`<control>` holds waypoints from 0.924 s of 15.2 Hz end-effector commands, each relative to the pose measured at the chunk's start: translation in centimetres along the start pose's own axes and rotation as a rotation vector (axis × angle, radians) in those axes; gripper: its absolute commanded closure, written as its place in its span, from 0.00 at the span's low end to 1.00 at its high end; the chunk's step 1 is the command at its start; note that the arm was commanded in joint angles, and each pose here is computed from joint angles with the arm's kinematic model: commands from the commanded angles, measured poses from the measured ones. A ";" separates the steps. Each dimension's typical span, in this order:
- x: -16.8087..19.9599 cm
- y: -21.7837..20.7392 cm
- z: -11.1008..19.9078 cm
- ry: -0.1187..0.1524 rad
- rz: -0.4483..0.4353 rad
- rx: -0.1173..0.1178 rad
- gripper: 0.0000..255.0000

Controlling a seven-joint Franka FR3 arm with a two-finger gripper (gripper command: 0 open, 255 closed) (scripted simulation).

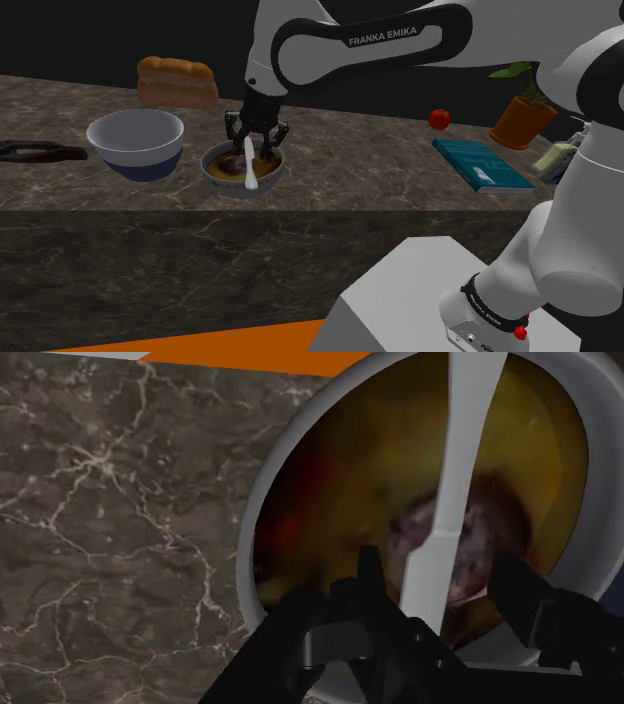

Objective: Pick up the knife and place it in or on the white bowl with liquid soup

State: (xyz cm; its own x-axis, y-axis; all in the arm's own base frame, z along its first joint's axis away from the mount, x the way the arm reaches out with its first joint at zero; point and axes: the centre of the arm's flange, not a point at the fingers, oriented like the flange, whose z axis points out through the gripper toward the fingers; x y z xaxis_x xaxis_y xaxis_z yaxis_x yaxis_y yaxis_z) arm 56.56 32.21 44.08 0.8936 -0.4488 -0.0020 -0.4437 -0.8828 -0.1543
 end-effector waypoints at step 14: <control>0.0 0.0 -4.9 0.000 0.001 -0.001 0.00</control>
State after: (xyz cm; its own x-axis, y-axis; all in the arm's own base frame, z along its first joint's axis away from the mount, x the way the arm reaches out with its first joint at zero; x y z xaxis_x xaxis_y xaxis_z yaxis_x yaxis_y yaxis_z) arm 56.26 31.50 48.94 0.8934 -0.4492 -0.0022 -0.4442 -0.8827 -0.1535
